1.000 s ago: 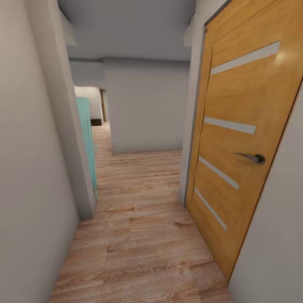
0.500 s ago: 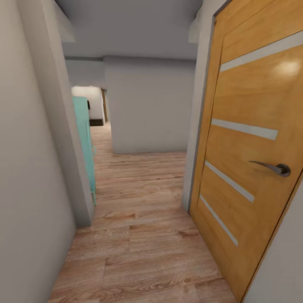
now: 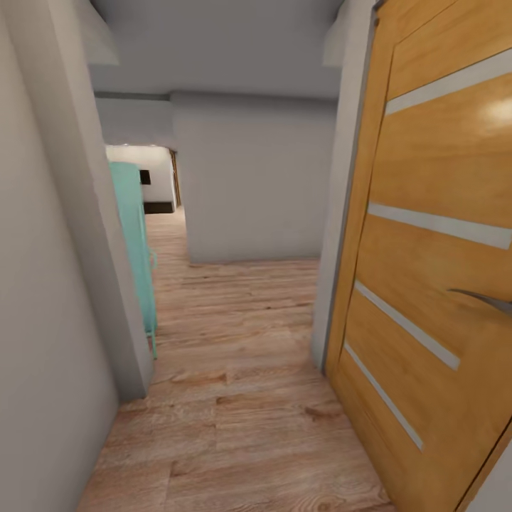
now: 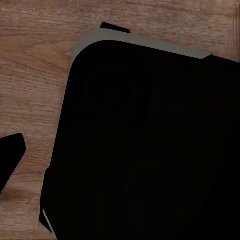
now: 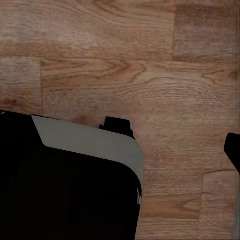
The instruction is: Move the two storage containers from the living room to the garage. In the garage, place one container on the floor and stack the other container on top of it (either order is fine).
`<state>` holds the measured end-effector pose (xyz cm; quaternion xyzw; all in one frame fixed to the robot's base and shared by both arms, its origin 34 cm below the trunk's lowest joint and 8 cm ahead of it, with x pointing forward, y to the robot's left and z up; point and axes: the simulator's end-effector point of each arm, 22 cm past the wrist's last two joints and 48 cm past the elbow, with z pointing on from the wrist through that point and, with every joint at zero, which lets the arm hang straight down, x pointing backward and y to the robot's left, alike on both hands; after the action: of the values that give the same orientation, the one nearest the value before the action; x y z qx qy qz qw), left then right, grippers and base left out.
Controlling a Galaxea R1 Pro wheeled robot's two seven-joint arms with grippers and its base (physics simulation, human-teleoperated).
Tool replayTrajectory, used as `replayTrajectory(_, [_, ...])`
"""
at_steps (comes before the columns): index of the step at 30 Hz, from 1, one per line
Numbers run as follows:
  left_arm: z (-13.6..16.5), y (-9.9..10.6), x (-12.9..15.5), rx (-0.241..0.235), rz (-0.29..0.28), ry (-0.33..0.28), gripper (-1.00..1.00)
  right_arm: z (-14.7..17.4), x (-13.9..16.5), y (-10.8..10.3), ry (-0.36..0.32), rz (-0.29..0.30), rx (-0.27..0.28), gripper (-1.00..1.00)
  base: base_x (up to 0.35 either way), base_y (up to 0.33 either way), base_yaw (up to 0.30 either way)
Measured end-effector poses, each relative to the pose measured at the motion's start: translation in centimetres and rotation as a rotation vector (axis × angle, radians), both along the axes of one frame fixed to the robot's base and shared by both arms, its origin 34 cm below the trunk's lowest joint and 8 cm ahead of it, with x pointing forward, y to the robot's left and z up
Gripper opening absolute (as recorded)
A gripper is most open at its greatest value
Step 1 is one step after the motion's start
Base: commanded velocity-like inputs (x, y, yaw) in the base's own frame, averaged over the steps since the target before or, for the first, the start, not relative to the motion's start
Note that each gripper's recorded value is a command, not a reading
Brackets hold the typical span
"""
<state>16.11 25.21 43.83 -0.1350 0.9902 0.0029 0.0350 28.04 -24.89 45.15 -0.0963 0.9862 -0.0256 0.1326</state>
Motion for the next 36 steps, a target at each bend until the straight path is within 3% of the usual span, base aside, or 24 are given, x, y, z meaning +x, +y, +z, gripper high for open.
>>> replayTrajectory(18, [0.0,0.1,0.0,0.002,0.0,-0.001,1.0,-0.1,-0.3,-0.1,0.013,0.001,-0.004,1.0,0.323,0.0,0.0])
replayTrajectory(27, [0.0,0.1,0.0,0.001,0.0,-0.001,1.0,-0.2,-1.0,-1.8,0.024,-0.001,-0.027,1.0,0.323,0.0,0.0])
replayTrajectory(36, [0.0,0.0,0.0,0.001,0.0,-0.001,1.0,-0.2,-1.1,-1.9,0.025,-0.002,-0.028,1.0,0.323,0.0,0.0])
